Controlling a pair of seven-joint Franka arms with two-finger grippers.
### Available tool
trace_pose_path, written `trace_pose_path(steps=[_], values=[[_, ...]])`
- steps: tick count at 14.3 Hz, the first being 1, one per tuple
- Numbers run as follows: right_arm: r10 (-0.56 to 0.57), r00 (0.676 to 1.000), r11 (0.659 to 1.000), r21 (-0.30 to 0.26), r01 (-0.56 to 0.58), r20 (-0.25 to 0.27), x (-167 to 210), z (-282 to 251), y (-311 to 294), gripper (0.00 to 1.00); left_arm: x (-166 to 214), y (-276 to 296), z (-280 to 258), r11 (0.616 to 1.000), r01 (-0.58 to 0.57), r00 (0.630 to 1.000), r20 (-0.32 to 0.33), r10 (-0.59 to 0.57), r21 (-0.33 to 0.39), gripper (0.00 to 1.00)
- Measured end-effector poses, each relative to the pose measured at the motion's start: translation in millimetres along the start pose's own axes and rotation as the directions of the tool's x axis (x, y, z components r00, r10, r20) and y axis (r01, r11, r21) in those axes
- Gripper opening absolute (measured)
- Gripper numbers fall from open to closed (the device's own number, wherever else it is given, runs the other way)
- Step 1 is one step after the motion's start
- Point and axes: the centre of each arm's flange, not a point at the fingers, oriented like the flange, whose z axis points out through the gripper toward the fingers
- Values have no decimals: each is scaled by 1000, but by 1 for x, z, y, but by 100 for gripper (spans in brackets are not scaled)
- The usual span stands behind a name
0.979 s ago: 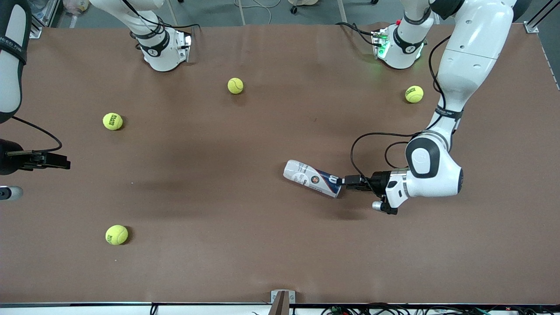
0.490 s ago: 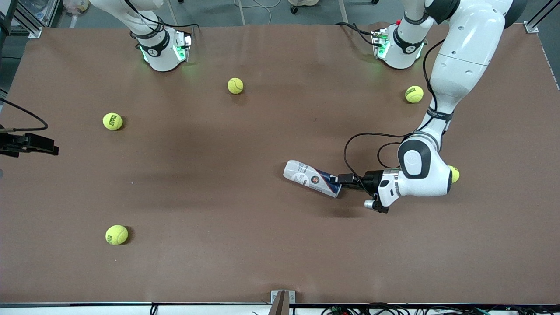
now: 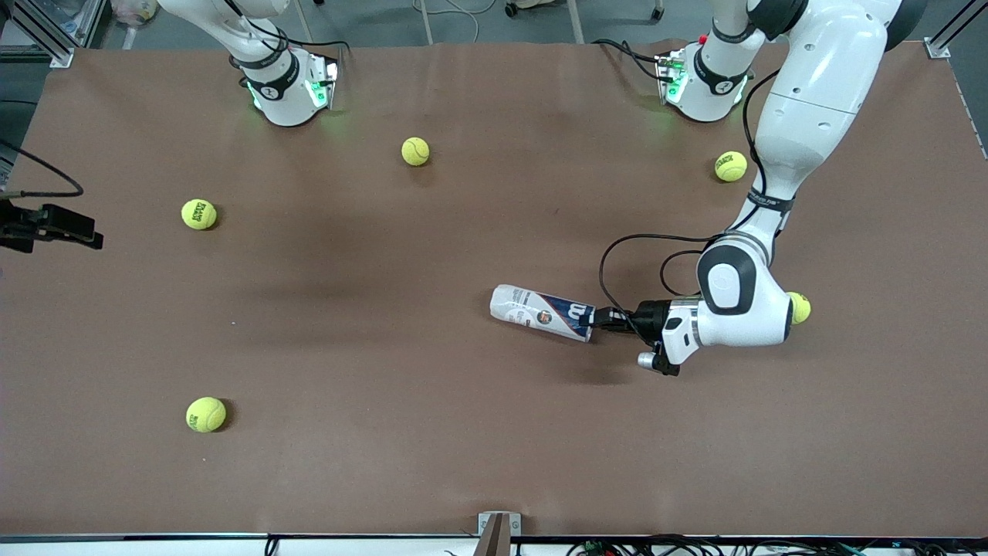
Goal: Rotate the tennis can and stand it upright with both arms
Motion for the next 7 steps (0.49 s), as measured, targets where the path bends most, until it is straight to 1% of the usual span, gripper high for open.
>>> trace_pose_path(steps=[2,3,5,7], values=[[0,1000,1000,4,0,-15,-19,-2,-1,100,7,19,-14,999,41,999,-22,-41,3,9],[0,1000,1000,6,0,-15,-28,-3,-1,100,9,30,-23,998,58,998,-28,-58,18,9],[0,1000,1000,9,0,-18,-43,-7,-2,100,11,52,-39,993,93,995,-37,-91,69,7],[0,1000,1000,11,1,-23,-52,-11,-3,100,9,78,-54,981,136,990,-43,-131,136,7]])
